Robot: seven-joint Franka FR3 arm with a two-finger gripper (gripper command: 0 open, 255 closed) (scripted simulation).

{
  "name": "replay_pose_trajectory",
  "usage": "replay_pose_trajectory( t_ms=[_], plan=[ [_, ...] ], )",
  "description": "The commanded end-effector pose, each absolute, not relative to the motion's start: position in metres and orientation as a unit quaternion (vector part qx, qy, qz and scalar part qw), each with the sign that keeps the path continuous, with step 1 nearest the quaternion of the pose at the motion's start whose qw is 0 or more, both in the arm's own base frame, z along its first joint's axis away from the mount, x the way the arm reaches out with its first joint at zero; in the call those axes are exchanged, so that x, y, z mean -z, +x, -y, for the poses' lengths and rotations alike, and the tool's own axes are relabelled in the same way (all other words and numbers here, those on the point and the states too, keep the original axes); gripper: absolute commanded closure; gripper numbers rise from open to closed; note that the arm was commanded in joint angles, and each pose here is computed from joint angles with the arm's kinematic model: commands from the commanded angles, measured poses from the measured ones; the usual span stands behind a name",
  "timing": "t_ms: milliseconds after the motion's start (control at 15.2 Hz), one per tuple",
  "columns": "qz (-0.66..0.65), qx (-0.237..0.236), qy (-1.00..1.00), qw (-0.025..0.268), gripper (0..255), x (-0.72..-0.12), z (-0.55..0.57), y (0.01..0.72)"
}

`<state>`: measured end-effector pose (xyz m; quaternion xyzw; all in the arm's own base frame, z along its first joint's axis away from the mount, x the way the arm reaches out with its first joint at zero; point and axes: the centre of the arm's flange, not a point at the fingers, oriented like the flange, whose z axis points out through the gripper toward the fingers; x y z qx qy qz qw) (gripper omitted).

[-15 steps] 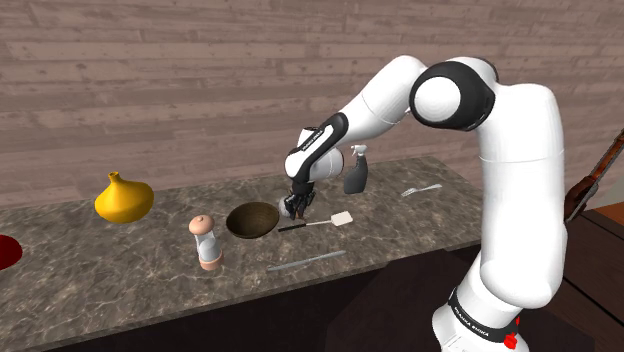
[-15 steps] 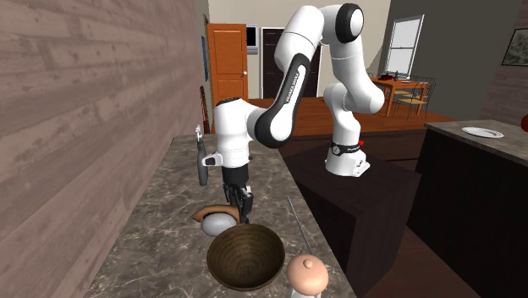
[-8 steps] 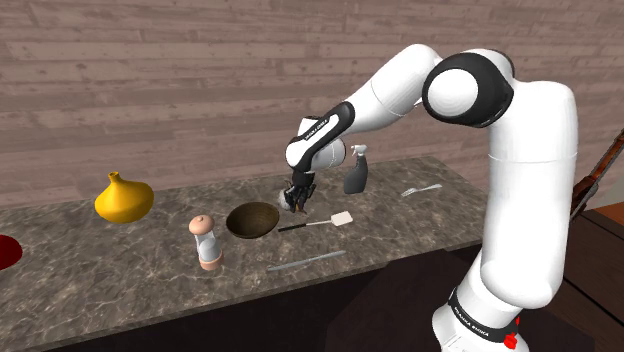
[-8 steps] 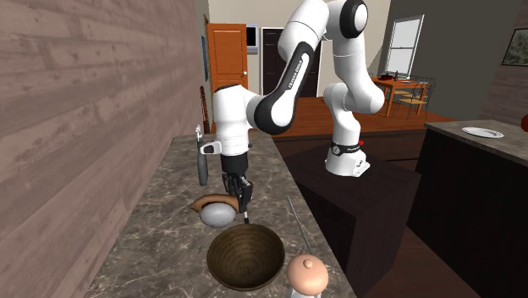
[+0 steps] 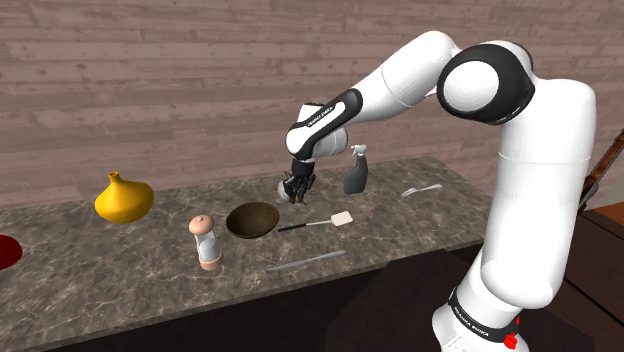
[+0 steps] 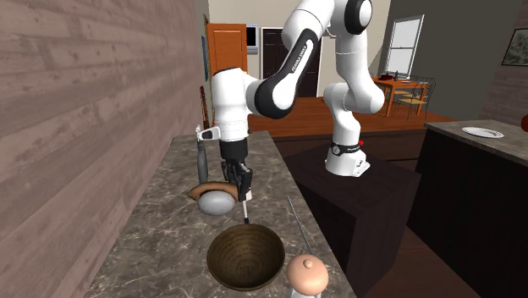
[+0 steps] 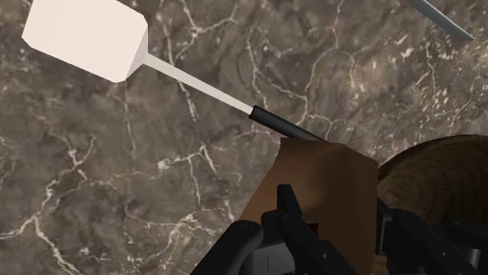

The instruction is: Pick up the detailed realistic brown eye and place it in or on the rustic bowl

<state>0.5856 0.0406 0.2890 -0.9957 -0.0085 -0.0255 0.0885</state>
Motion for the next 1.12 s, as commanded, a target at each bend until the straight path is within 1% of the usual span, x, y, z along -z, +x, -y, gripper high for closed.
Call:
replay_pose_trajectory(
  t_ms=[0,726,1056],
  plan=[
    [0.008,0.026,-0.996,0.089,255,-0.3,-0.04,0.585],
    [0.008,0.026,-0.996,0.089,255,-0.358,-0.04,0.585],
    [0.008,0.026,-0.996,0.089,255,-0.36,-0.106,0.591]
  ],
)
